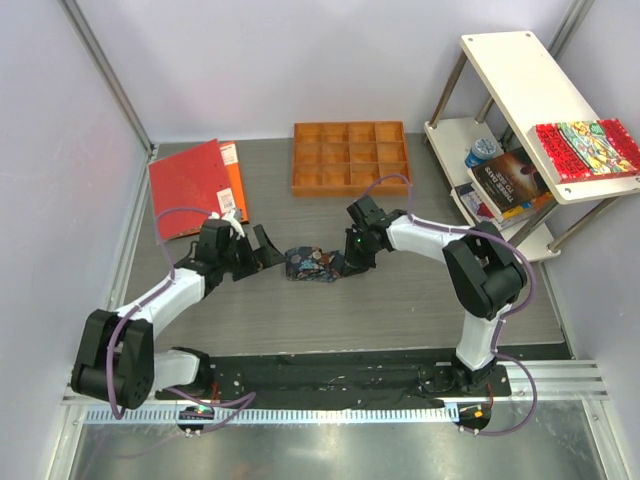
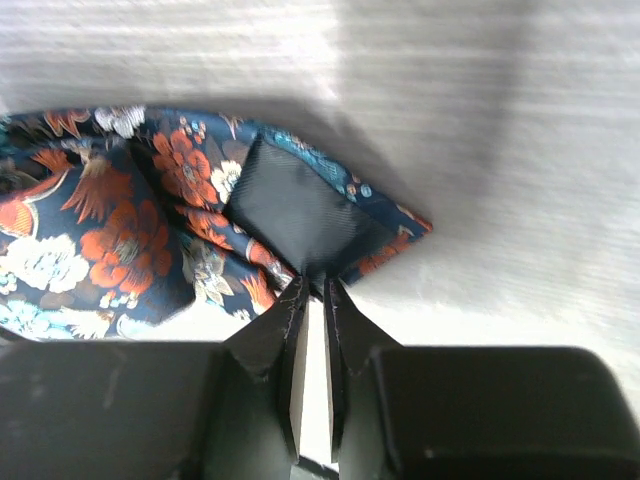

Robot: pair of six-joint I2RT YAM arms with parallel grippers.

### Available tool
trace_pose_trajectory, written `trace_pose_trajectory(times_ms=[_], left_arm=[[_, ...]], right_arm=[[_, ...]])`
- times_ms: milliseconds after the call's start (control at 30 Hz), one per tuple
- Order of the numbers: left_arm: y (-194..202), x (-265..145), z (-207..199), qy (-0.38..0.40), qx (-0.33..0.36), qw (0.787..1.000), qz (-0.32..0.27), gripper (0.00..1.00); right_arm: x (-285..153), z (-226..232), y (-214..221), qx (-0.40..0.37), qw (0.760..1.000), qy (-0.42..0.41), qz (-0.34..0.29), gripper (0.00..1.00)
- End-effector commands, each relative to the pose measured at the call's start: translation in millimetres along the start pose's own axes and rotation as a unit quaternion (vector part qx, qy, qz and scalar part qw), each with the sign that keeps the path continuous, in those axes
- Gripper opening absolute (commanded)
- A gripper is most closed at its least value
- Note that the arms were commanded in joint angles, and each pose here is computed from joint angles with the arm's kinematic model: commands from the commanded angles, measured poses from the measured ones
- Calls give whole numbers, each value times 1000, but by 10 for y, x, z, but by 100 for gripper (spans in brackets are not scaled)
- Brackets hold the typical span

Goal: Roll the ties
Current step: Roll the tie at the center of the board.

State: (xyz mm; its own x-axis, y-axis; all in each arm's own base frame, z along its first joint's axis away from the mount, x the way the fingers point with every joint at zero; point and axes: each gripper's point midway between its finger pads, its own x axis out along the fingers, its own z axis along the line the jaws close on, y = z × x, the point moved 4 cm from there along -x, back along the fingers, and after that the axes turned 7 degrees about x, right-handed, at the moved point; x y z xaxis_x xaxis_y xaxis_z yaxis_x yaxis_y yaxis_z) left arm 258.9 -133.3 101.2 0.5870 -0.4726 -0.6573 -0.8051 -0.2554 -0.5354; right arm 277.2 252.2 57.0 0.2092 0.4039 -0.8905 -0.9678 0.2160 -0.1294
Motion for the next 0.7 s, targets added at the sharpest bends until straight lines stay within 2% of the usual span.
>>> trace_pose_trajectory(times_ms=[0, 200, 367, 533, 667], left_arm=[[-224, 70, -223, 54, 0, 997, -59, 99], [-195, 220, -366, 88, -7, 995, -56, 92], [-99, 336, -399, 86, 6, 996, -38, 88], [-39, 379, -408, 93, 9, 995, -35, 87], [-21, 417, -411, 96, 12, 995, -27, 86]], right_arm=[[-302, 8, -31, -25, 999, 12, -31, 17], [-382, 7, -12, -26, 999, 6, -36, 17], [-452, 162, -85, -26, 999, -19, -43, 17], [-615, 577, -273, -14, 994, -98, -53, 17], [-632, 847, -392, -6, 987, -150, -52, 12]])
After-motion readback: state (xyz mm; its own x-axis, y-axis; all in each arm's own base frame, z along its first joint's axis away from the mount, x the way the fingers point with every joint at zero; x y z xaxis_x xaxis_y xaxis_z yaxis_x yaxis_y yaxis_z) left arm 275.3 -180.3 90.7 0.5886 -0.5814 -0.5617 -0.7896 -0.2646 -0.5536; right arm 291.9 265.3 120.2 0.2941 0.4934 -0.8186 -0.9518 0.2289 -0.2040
